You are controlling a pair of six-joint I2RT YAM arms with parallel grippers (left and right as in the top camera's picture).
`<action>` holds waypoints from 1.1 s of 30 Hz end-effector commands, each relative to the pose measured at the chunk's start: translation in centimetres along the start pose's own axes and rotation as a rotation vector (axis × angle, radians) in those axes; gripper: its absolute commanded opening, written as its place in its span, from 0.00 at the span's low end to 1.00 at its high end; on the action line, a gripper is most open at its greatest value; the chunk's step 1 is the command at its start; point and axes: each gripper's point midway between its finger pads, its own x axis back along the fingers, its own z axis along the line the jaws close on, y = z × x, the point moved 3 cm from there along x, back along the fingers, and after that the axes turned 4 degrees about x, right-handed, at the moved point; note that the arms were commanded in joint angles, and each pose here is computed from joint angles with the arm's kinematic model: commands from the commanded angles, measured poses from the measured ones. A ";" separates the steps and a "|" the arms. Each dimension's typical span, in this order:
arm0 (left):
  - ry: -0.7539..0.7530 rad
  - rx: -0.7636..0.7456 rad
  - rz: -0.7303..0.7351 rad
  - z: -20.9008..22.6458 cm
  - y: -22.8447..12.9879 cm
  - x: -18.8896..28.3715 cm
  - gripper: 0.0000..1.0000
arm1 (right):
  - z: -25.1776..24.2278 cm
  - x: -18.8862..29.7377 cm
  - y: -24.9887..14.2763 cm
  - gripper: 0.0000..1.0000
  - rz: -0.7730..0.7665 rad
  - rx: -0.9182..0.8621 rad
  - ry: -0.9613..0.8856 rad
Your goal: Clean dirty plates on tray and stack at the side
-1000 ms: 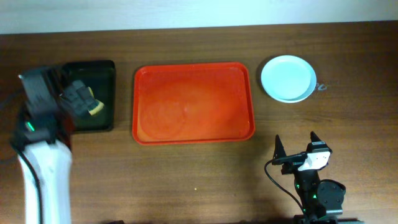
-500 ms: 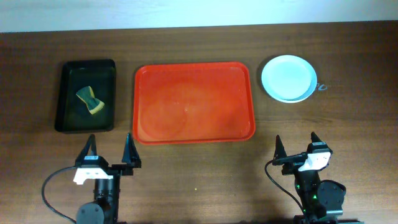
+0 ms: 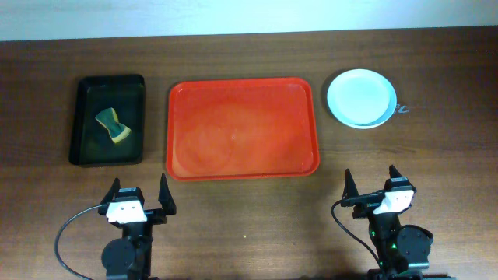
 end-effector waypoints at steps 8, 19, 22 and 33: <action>-0.004 -0.102 0.004 -0.1 -0.1 0.0 0.99 | -0.1 0.0 -0.2 0.99 0.003 -0.005 -0.008; -0.004 -0.102 0.003 -0.1 -0.1 0.0 0.99 | -0.1 0.0 -0.2 0.99 0.003 -0.005 -0.008; -0.004 -0.102 0.003 -0.1 -0.1 0.0 0.99 | -0.1 0.0 -0.3 0.99 0.003 -0.005 -0.008; -0.004 -0.102 0.003 -0.1 -0.1 0.0 0.99 | -0.9 0.0 -0.4 0.99 0.010 -0.006 -0.058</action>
